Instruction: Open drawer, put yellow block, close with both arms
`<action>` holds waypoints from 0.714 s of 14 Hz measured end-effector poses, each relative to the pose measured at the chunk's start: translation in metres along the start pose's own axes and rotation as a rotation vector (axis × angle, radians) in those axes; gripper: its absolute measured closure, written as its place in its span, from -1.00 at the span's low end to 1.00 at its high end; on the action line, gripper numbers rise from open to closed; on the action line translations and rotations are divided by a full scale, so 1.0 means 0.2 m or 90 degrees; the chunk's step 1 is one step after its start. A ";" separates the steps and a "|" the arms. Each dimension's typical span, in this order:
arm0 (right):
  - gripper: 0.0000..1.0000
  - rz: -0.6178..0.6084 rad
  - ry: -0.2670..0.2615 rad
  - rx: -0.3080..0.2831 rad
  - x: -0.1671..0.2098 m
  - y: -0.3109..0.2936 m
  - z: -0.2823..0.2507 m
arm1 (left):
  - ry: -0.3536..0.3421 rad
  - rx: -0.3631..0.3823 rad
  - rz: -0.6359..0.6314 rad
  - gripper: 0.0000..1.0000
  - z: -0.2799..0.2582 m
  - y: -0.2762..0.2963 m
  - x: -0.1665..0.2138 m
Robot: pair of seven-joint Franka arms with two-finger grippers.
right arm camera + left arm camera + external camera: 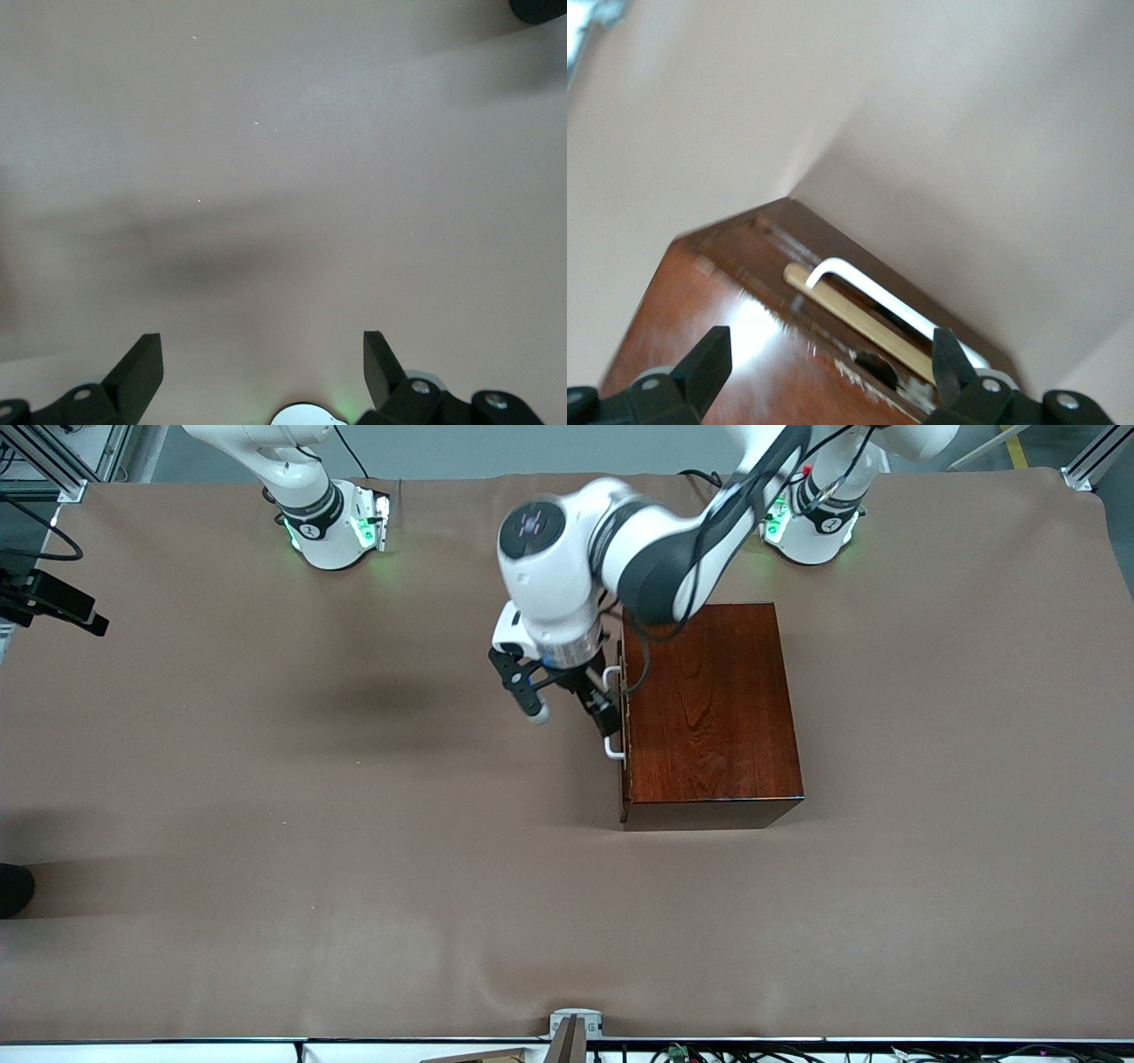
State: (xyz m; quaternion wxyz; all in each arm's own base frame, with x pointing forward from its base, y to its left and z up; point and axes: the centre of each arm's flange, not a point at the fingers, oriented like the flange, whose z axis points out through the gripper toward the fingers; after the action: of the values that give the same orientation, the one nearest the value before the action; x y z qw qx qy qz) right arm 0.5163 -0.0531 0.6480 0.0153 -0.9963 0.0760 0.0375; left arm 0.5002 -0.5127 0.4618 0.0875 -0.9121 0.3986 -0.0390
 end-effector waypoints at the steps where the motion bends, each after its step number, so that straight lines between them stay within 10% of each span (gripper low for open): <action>1: -1.00 0.000 0.000 0.000 0.00 0.00 0.00 | 0.003 -0.003 -0.091 -1.00 -0.08 -0.07 -0.03; 10: -1.00 -0.004 -0.004 0.000 0.01 -0.01 0.02 | -0.012 -0.080 -0.550 -1.00 -0.44 -1.31 -0.58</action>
State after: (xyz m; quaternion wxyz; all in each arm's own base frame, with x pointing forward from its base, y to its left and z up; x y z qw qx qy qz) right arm 0.5183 -0.0512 0.6448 0.0153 -0.9964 0.0726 0.0407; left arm 0.5985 -0.2648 0.5989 0.0110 -0.9990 -0.0190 -0.0390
